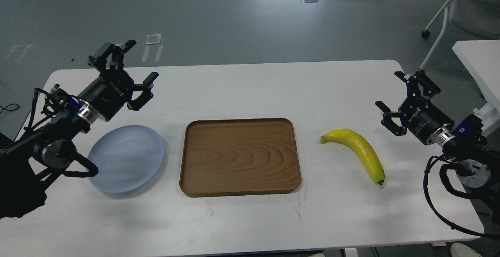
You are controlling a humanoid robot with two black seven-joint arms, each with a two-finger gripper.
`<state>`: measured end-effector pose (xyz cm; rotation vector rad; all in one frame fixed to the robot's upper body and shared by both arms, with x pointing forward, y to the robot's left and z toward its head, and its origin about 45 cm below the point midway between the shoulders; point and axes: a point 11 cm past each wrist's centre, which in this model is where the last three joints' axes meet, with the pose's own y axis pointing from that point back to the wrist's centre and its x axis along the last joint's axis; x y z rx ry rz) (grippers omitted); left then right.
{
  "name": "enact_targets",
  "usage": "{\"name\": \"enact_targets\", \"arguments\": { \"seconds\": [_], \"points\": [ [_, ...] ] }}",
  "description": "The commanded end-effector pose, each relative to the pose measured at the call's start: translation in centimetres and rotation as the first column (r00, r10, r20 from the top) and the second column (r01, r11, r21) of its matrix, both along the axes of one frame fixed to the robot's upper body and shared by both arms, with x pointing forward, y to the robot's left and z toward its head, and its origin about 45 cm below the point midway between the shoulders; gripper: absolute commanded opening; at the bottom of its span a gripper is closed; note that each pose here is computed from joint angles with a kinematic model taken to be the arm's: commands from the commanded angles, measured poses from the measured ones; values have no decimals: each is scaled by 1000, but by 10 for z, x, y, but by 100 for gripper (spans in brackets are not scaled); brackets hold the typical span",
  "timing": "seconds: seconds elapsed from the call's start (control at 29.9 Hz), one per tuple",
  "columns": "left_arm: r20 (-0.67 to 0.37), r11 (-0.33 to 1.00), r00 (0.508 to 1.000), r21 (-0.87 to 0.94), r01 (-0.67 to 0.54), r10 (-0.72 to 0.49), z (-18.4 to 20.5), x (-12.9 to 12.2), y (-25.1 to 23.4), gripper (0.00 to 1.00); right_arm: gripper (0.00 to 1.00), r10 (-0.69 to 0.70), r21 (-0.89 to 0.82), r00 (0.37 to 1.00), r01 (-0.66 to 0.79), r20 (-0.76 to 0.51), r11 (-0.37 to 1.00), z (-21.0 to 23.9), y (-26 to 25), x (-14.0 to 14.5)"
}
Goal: Place banana on plate with both arms
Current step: 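Move the left gripper down to the rim of the pale blue plate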
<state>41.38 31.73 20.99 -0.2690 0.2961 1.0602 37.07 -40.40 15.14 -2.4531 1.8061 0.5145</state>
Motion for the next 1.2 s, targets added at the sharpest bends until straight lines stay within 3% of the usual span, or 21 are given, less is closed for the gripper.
{"name": "enact_targets", "arguments": {
  "seconds": [0.0,0.5,0.7,0.77,0.9,1.04,1.1,1.17],
  "points": [
    [1,1000,1000,3,-2,2,0,0,2,98,99,0,-1,1000,0,4,1000,1,1,2],
    [25,989,996,111,-93,91,13,7,51,98,99,-2,-12,1000,2,17,1000,6,-1,8],
    [120,928,989,372,32,-82,54,5,49,98,99,-2,-19,1000,2,15,1000,6,-3,7],
    [149,835,965,540,102,-214,73,0,41,98,99,-1,-20,1000,1,14,1000,6,-3,7],
    [116,663,929,732,160,-353,76,-12,38,98,99,1,-20,1000,-1,14,1000,6,-2,7],
    [-14,322,851,922,214,-525,64,-34,36,98,99,4,-21,1000,-4,9,1000,4,-1,5],
    [-74,206,831,953,221,-551,55,-39,42,98,99,5,-23,1000,-5,6,1000,3,-1,4],
    [-184,-11,801,976,216,-569,35,-46,56,98,99,20,-31,1000,-21,-8,999,-1,2,3]
  ]
}}
